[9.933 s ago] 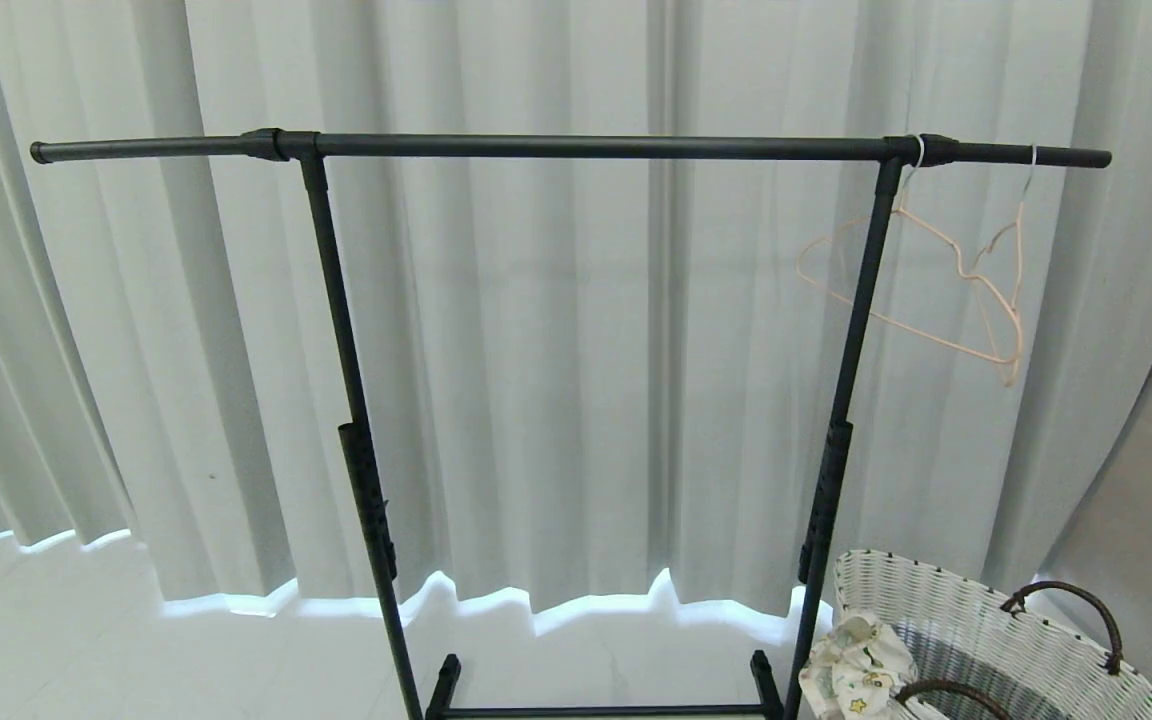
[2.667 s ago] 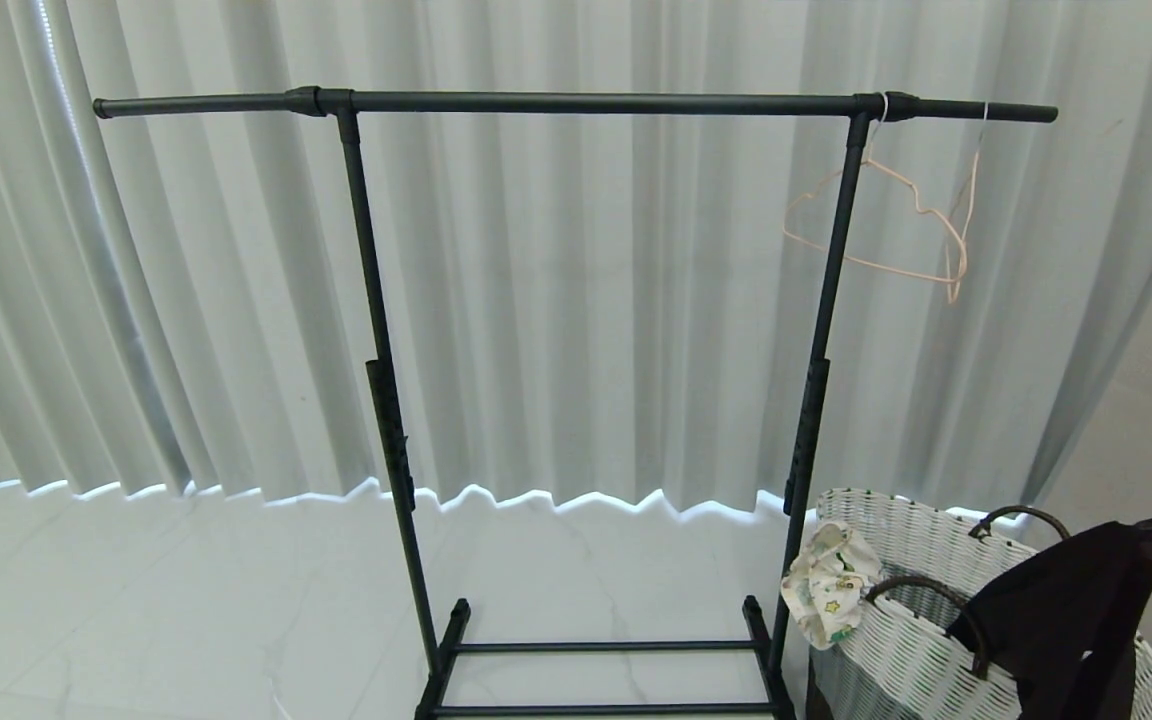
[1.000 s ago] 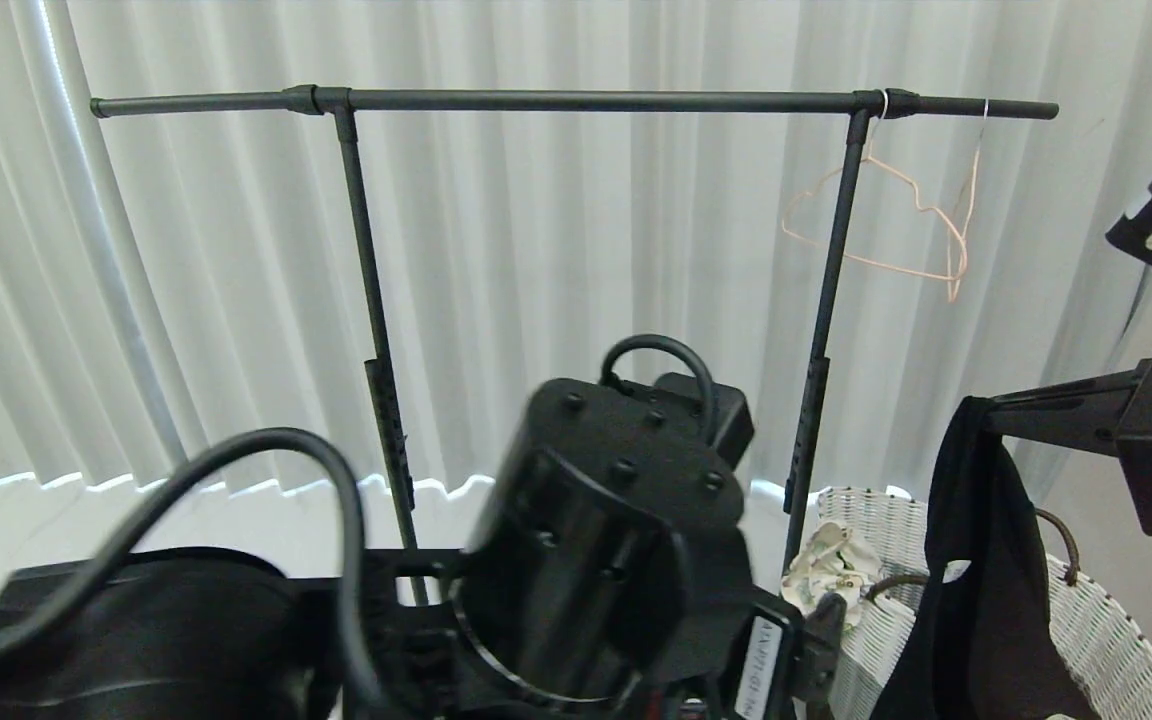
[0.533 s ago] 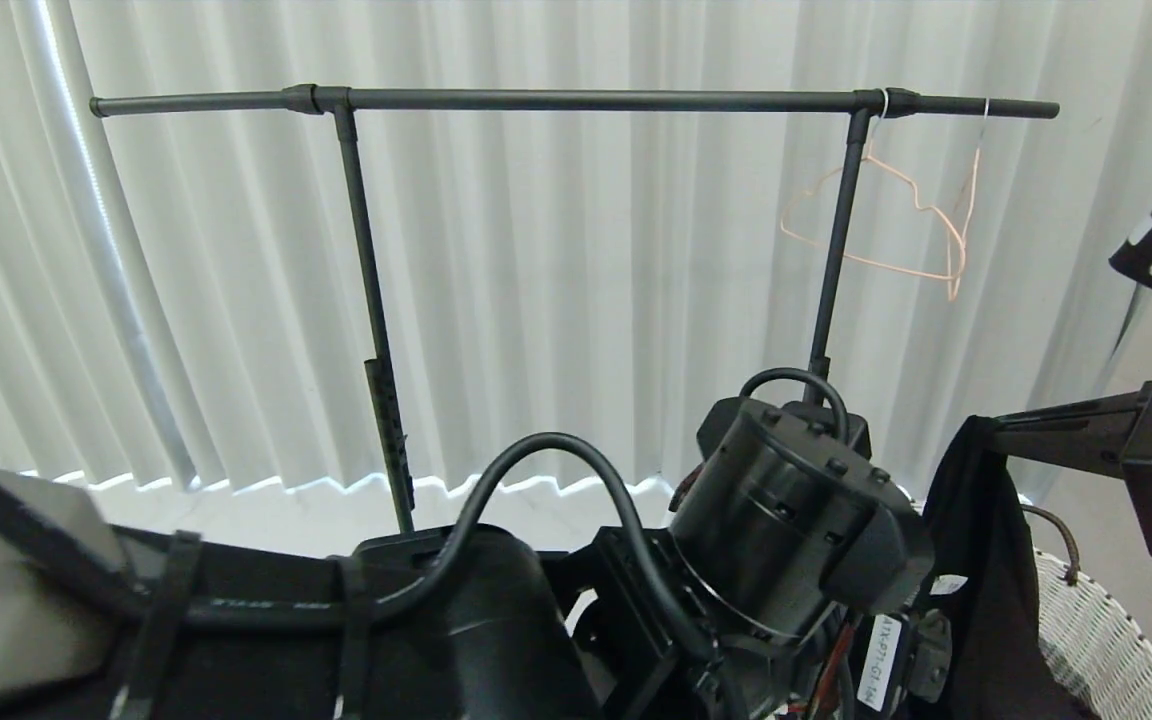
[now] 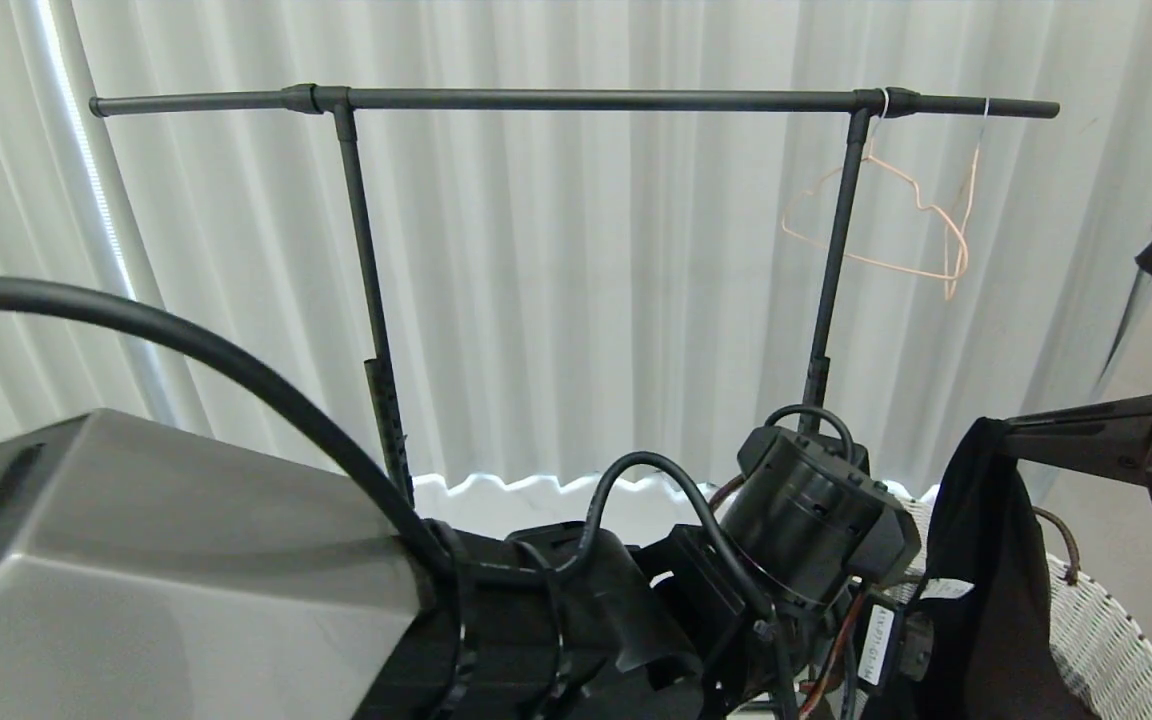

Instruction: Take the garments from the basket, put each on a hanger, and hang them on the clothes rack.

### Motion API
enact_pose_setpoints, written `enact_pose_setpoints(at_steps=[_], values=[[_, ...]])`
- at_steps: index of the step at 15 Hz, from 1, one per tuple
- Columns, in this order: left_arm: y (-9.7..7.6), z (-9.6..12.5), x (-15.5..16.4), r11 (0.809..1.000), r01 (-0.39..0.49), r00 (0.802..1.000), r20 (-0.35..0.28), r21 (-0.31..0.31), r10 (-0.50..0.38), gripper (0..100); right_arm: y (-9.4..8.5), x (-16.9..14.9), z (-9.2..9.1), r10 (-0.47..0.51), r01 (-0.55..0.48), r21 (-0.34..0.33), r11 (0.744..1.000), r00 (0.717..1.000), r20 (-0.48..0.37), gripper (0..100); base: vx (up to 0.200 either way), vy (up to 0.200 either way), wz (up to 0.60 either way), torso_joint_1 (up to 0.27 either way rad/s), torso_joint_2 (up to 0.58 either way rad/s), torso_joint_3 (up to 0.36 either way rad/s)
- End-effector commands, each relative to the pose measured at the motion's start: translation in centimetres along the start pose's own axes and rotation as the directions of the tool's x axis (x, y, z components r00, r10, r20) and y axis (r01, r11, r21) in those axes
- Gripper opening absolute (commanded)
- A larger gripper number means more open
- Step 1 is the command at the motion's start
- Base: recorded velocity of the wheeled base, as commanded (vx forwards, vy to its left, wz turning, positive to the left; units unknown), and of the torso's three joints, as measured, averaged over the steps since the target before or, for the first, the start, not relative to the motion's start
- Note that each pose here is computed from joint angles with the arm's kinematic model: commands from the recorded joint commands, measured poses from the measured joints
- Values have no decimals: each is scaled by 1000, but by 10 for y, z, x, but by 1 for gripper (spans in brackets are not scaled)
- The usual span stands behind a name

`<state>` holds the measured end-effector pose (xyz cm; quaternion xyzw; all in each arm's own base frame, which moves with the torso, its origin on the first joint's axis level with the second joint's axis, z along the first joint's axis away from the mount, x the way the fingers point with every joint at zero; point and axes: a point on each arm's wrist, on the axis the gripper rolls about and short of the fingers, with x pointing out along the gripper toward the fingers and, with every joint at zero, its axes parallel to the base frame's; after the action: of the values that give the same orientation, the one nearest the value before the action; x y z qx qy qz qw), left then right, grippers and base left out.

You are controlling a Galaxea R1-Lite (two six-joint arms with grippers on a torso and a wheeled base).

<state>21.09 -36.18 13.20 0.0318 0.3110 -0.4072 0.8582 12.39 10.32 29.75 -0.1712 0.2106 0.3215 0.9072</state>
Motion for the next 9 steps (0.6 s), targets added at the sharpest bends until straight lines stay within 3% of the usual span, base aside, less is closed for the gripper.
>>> enact_pose_setpoints(at_steps=[1, 5, 9], values=[[6, -13, 16, 1000, -24, 999, -45, 0, 24, 100, 1, -2, 0, 4, -4, -3, 1000, 1000, 6, 0, 0, 0, 0, 0, 0, 0], [10, -24, 19, 999, -37, 996, -86, 12, 38, 100, 1, -1, 1, 4, -4, -3, 1000, 1000, 6, 0, 0, 0, 0, 0, 0, 0], [11, -25, 20, 999, -49, 995, -84, 9, 50, 100, 1, 1, 0, 6, -6, -3, 1000, 1000, -2, 0, 0, 0, 0, 0, 0, 0]])
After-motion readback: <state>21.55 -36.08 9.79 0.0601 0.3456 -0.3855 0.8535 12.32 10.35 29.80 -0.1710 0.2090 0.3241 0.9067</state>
